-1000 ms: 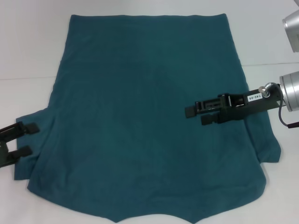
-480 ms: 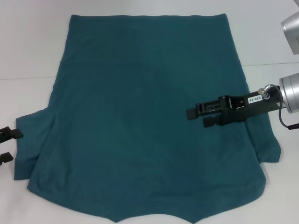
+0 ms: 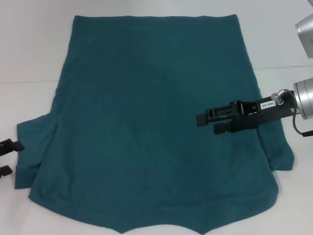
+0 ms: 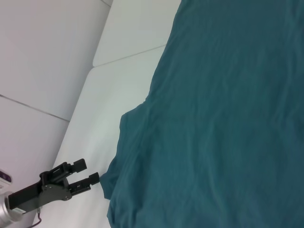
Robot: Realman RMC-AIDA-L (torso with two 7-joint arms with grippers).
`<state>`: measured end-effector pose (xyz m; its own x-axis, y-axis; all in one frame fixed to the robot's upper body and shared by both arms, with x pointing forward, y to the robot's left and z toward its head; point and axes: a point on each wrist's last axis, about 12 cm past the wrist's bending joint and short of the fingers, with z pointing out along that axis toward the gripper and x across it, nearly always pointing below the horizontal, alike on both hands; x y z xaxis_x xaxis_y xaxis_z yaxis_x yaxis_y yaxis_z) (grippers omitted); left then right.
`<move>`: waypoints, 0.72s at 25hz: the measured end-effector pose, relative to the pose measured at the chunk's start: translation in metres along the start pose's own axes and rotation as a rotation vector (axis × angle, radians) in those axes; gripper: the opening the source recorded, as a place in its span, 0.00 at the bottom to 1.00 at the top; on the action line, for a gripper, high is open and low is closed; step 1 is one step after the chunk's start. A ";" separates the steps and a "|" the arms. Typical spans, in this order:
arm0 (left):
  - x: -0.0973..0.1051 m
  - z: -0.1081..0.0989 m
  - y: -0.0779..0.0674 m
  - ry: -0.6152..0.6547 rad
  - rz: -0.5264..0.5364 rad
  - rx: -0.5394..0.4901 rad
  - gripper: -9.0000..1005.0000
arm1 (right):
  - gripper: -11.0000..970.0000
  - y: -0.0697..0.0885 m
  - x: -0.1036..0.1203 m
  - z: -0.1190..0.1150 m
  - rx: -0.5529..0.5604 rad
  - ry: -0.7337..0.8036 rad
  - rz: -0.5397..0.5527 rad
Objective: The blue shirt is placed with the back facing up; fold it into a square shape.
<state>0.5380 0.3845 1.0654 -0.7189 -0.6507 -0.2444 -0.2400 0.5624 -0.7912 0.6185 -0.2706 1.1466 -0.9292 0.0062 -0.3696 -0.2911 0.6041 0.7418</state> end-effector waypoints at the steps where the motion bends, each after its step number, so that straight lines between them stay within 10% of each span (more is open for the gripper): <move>1: 0.001 0.001 0.001 0.006 0.003 -0.005 0.80 | 0.94 0.000 0.000 0.000 0.000 0.000 0.001; 18: 0.006 0.019 -0.010 0.078 0.054 -0.015 0.78 | 0.94 -0.001 0.000 -0.002 -0.001 -0.009 0.006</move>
<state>0.5483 0.3651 1.0605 -0.7798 -0.5774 -0.2418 -0.2084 0.6037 -0.7694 0.6184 -0.2728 1.1467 -0.9289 0.0169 -0.3699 -0.2856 0.6029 0.7449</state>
